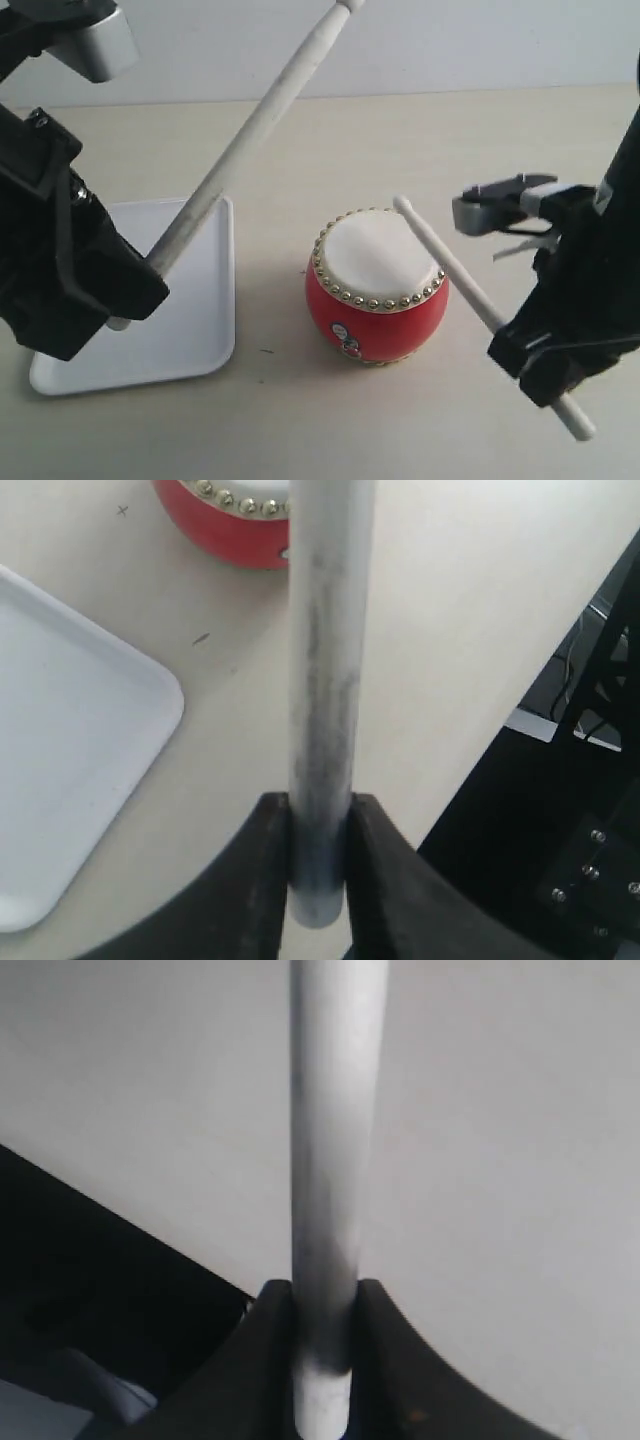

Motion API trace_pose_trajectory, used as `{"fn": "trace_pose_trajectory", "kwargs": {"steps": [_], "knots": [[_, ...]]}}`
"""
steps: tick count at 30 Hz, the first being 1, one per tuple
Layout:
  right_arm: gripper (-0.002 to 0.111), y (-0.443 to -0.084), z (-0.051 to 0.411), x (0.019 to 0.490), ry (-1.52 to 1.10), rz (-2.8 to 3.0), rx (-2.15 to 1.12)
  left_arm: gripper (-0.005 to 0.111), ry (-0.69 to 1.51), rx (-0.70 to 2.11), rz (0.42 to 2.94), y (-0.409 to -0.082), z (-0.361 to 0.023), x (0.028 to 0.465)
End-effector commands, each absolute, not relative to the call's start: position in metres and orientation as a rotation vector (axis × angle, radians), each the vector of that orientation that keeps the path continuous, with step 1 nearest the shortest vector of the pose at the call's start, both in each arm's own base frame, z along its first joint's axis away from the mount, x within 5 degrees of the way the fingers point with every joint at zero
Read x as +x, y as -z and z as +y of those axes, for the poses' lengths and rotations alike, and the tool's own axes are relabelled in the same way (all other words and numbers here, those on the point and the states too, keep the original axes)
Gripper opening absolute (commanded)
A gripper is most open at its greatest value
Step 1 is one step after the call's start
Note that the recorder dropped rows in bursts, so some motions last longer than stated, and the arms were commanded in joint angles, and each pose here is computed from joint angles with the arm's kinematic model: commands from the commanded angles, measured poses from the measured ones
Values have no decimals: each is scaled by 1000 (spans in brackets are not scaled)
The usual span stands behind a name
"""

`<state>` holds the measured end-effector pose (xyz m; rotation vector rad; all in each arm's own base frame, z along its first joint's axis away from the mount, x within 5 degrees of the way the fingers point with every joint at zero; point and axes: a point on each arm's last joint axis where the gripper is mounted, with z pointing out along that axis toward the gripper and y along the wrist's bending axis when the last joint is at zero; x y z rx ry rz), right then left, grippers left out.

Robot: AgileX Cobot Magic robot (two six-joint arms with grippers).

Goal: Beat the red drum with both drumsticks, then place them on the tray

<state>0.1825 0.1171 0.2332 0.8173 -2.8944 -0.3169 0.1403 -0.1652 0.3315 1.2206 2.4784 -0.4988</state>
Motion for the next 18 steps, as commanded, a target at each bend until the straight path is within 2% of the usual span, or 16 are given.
{"fn": "trace_pose_trajectory", "kwargs": {"steps": [1,4,9,11,14,18], "knots": [[0,-307,101,159,398,-3203,931,0,422,1287,2591,-310,-172,149],[0,-341,85,131,479,-3380,930,0,363,1357,2714,-265,-192,169],[0,-354,76,112,550,-3465,902,0,287,1605,2935,-190,-212,185],[0,-356,75,109,576,-3472,890,0,220,1637,3012,-170,-212,189],[0,-356,78,109,624,-3455,881,0,237,1618,3012,-175,-212,188],[0,-343,87,122,600,-3370,904,0,317,1520,2871,-223,-207,182]]}}
